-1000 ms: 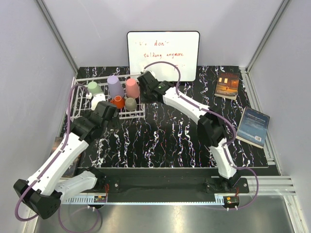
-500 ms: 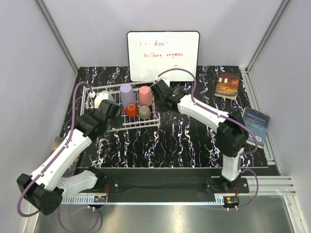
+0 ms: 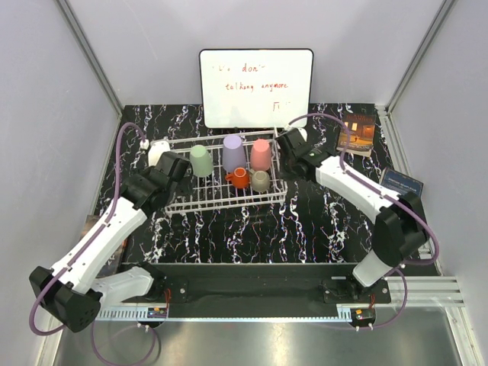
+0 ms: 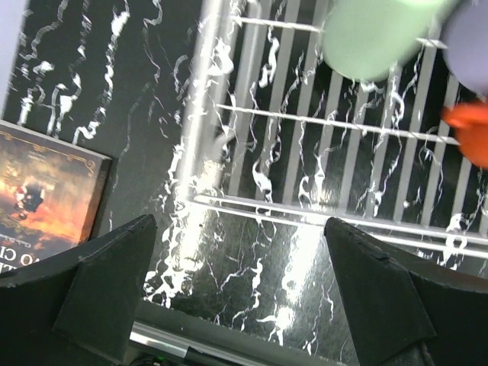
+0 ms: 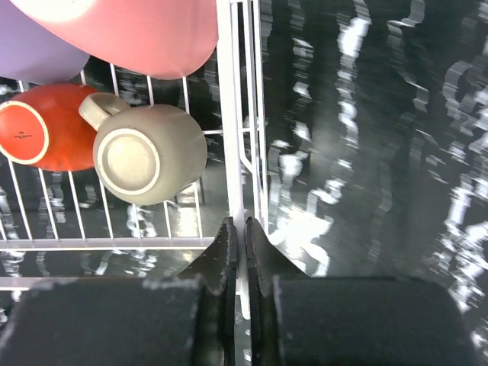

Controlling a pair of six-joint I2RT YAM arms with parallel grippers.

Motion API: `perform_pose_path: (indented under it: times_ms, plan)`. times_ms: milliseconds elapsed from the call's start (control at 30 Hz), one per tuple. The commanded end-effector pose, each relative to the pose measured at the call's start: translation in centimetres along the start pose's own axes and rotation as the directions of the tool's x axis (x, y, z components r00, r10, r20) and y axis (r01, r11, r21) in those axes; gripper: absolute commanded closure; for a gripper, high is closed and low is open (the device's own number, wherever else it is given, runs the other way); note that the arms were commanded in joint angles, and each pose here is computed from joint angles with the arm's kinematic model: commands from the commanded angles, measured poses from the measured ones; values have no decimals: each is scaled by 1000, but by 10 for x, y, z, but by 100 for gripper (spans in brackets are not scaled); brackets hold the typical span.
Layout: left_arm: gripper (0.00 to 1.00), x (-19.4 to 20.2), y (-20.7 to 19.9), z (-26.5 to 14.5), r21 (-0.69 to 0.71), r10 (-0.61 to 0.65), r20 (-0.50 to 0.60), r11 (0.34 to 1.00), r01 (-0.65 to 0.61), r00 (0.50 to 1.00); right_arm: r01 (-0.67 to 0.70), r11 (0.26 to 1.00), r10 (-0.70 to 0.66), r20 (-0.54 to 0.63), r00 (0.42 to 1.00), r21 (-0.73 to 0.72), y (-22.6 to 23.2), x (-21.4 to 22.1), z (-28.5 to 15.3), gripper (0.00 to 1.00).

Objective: Unload the cups from the dish rack

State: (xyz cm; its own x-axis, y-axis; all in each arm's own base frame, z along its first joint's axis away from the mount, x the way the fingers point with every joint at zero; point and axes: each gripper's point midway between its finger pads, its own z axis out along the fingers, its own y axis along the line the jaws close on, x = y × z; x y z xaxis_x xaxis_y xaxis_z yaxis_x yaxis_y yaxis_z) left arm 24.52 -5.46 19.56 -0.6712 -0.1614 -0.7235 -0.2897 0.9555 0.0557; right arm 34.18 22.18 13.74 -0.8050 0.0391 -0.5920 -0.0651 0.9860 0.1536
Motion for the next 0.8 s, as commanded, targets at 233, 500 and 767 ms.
perform_pose_path:
  times_ms: [233, 500, 767]
  plan:
    - [1, -29, 5, 30, -154, -43, 33, 987, 48, 999, -49, 996, 43, 81, 996, 71, -45, -1, -36, 100]
    - [4, -37, -10, 76, -137, -58, -11, 989, 56, 998, -40, 998, 36, 70, 997, 53, -47, 7, -43, 100]
    - [97, -28, -19, 97, -118, -60, -59, 992, 52, 996, -38, 997, 33, 71, 997, 62, -55, 15, -50, 100]
